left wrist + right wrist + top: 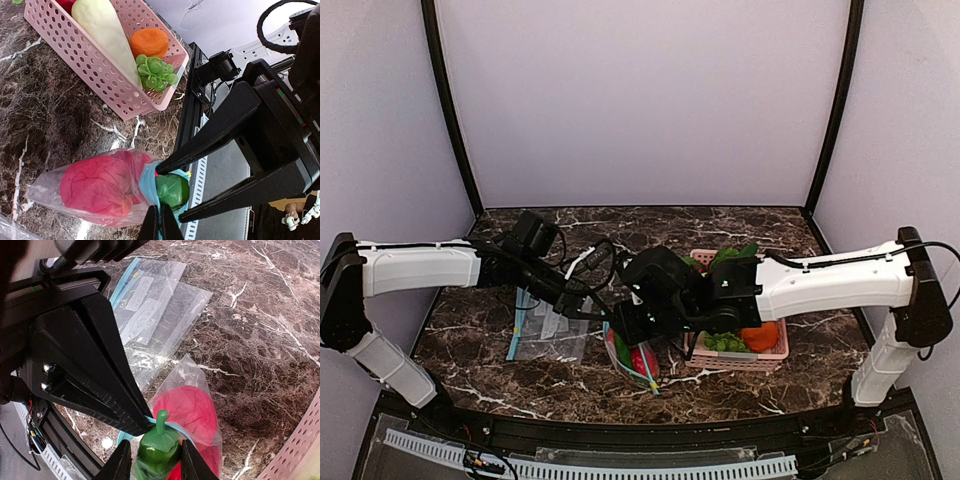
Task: Place the food in the zip-top bag and seal the zipper
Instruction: Adjust the fake vegetable in the zipper food storage bag.
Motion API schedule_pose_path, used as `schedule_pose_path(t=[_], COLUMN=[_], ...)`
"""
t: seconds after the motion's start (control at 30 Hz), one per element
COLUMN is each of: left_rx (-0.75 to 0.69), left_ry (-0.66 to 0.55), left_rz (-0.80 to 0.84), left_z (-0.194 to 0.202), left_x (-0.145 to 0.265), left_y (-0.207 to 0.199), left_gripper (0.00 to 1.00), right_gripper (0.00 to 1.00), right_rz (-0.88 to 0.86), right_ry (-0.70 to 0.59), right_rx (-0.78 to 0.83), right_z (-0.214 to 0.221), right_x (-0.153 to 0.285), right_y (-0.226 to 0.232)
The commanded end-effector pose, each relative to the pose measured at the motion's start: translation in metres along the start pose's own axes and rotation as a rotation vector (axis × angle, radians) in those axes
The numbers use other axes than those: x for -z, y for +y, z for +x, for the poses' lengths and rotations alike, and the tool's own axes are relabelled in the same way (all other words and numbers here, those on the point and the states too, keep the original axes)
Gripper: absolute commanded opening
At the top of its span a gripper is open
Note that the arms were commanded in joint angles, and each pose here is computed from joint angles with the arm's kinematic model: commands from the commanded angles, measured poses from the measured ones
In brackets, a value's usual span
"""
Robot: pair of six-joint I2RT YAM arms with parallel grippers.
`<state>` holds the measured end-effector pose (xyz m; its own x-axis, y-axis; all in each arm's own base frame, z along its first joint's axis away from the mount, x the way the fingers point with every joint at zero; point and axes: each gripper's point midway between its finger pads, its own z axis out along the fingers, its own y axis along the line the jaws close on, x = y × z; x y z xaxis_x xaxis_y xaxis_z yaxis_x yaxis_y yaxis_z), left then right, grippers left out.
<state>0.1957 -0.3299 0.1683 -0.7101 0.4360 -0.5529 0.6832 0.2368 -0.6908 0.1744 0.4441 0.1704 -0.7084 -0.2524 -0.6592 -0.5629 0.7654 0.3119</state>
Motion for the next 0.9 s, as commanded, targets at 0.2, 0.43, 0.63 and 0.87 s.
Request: schedule_pose_path(t=[0.2,0.43,0.63,0.87], left_rx=[-0.017,-0.032,-0.036,-0.048], left_ry=[-0.005,-0.023,-0.036,-0.05], left_rz=[0.009,-0.019,-0.03,-0.034], left_z=[0.001,-0.003,-0.005,-0.008], left_x=[0.002,0.006,0.009,0.013], left_y=[-0.005,-0.004,-0.002,-0.004], left_gripper=[0.01,0.01,0.01,0.01], right_gripper=[0.15,0.08,0.06,0.06], right_rz=[0.003,-0.036,-0.045,-0.009], right_ry=[0.009,0.082,0.164,0.237], right_rx=[0.037,0.089,0.132,0.15], right_z=[-0.003,0.02,0.045,0.063], right_x=[-0.008,-0.009,-0.015,-0.017], right_y=[0.004,0.009,0.012,0.004])
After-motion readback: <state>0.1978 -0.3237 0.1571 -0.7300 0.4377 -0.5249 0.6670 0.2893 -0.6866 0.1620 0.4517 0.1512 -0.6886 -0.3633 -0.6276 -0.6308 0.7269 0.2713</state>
